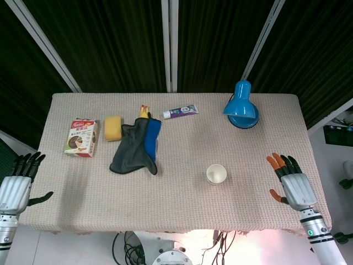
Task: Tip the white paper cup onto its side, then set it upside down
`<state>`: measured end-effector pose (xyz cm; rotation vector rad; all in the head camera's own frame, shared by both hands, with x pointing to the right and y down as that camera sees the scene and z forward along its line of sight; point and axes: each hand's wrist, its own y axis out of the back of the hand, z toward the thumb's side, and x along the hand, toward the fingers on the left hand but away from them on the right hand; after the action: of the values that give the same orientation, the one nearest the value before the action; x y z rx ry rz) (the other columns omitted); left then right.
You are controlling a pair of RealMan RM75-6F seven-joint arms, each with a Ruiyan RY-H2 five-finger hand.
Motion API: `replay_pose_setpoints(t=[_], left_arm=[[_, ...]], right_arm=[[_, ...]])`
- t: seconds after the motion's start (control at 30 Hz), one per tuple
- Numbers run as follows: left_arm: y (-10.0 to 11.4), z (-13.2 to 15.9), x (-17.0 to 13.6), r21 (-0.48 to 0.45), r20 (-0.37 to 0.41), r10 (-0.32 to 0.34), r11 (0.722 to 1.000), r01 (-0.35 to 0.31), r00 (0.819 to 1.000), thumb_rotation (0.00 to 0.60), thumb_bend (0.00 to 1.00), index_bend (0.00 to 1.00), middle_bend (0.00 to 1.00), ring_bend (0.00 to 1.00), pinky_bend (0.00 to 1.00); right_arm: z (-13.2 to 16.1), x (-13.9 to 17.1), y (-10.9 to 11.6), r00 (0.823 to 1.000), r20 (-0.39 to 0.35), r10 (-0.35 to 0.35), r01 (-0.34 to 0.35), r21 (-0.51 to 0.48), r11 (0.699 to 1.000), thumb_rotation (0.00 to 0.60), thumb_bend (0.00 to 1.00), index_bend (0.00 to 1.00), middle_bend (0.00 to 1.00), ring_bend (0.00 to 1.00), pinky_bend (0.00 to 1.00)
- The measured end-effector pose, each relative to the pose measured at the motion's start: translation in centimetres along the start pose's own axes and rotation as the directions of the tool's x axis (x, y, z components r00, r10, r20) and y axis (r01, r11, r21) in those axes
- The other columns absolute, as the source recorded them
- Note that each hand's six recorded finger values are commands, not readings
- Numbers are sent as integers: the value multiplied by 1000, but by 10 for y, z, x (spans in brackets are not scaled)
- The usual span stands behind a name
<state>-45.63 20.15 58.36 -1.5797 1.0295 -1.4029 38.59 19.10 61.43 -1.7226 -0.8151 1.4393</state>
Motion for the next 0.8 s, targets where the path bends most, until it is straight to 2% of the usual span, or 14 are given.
replay_pose_setpoints(t=[0.17,0.5,0.6,0.8], left_arm=[[-1,-2,0,-1,-4,-3,1000,3,1000,600,94,65,31,0,32],[-1,-4,2,3,-9,-10,1000,10,1000,600,94,65,31,0,32],[-1,-5,3,3,-13,-12,1000,12,1000,600,94,65,31,0,32],[-2,-8,4,0,-21,-16,1000,16,1000,600,94,65,31,0,32]], right_arm=[[18,-23,-12,998,-40,55,-56,-2,998,600,176,0,0,0,0],[64,-66,-49,982,-122,142,-160,-149,976,600,176,0,0,0,0],[74,-75,-56,975,-148,166,-190,-163,968,600,176,0,1,0,0],[92,-87,-63,967,-188,171,-210,-209,955,600,176,0,50,0,0]])
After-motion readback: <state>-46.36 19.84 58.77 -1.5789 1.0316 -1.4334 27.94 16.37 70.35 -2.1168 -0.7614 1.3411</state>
